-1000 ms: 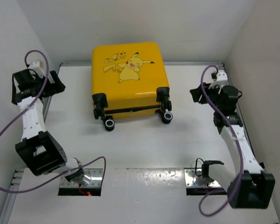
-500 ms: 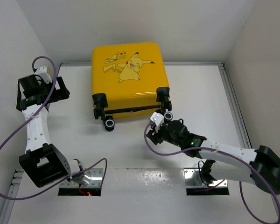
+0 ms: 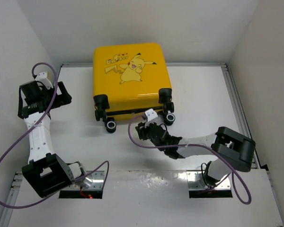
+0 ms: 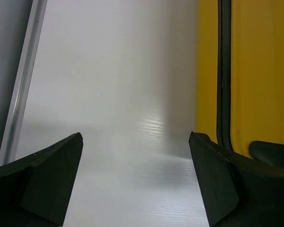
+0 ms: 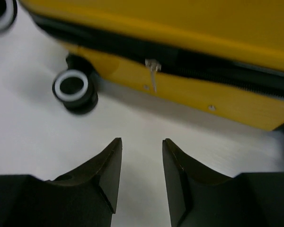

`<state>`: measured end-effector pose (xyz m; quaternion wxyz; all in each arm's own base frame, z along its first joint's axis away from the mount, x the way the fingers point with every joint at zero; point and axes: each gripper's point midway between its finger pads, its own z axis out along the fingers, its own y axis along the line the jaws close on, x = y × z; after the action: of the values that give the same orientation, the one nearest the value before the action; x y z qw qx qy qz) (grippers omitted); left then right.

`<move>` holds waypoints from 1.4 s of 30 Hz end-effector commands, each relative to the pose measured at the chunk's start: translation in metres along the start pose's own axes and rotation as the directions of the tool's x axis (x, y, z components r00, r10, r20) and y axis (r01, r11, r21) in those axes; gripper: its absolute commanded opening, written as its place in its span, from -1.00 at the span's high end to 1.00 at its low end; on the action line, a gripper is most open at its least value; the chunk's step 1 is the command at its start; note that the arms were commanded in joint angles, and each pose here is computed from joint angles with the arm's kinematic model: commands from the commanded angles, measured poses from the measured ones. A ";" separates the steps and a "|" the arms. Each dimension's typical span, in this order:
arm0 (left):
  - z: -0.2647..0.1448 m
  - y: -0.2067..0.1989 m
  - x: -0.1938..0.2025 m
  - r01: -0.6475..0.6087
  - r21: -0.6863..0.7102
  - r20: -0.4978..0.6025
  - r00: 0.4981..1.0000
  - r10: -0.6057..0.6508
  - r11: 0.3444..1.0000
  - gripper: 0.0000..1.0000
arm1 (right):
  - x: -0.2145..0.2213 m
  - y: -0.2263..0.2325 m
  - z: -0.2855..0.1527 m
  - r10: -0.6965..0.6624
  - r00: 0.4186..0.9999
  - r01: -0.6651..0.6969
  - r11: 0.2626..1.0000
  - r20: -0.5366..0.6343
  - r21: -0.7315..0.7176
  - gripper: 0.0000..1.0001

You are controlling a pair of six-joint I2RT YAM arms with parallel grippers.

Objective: Pack the luggage

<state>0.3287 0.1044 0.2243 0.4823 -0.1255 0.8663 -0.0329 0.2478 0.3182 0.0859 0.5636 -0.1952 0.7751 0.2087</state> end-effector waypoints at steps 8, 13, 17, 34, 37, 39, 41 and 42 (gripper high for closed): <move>-0.003 0.001 -0.008 0.008 -0.006 0.047 0.999 -0.007 1.000 -0.99 | -0.048 0.010 0.047 0.226 0.962 -0.240 0.967 0.153 0.080 0.41; 0.000 0.012 -0.007 0.017 -0.021 0.044 0.999 -0.016 1.000 -0.99 | -0.041 0.013 0.055 0.225 0.964 -0.239 0.966 0.142 0.094 0.19; 0.005 0.015 -0.006 0.025 -0.018 0.037 0.999 -0.024 1.000 -0.99 | -0.039 0.010 0.064 0.210 0.967 -0.226 0.967 0.142 0.115 0.19; 0.022 0.019 0.007 0.036 0.001 -0.017 0.999 -0.036 0.999 -0.99 | -0.040 -0.002 0.086 0.199 0.966 -0.228 0.956 0.162 0.183 0.25; 0.021 0.022 0.007 0.041 -0.007 -0.015 0.999 -0.042 0.999 -0.99 | -0.043 -0.004 0.092 0.198 0.966 -0.229 0.955 0.170 0.189 0.33; 0.021 0.022 0.007 0.041 -0.007 -0.015 0.999 -0.042 0.999 -0.99 | -0.045 -0.003 0.094 0.196 0.965 -0.227 0.956 0.173 0.185 0.40; 0.021 0.026 0.010 0.050 -0.015 -0.021 0.998 -0.051 0.999 -0.99 | -0.050 -0.006 0.094 0.188 0.964 -0.223 0.957 0.188 0.185 0.47; 0.021 0.026 0.010 0.051 -0.015 -0.021 0.998 -0.051 0.999 -0.99 | -0.051 -0.006 0.095 0.189 0.963 -0.225 0.956 0.193 0.186 0.52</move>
<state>0.3356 0.1228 0.1960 0.4586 -0.1537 0.8742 -0.0430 0.3281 0.3604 0.0804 0.5930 -0.0597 0.7824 0.1807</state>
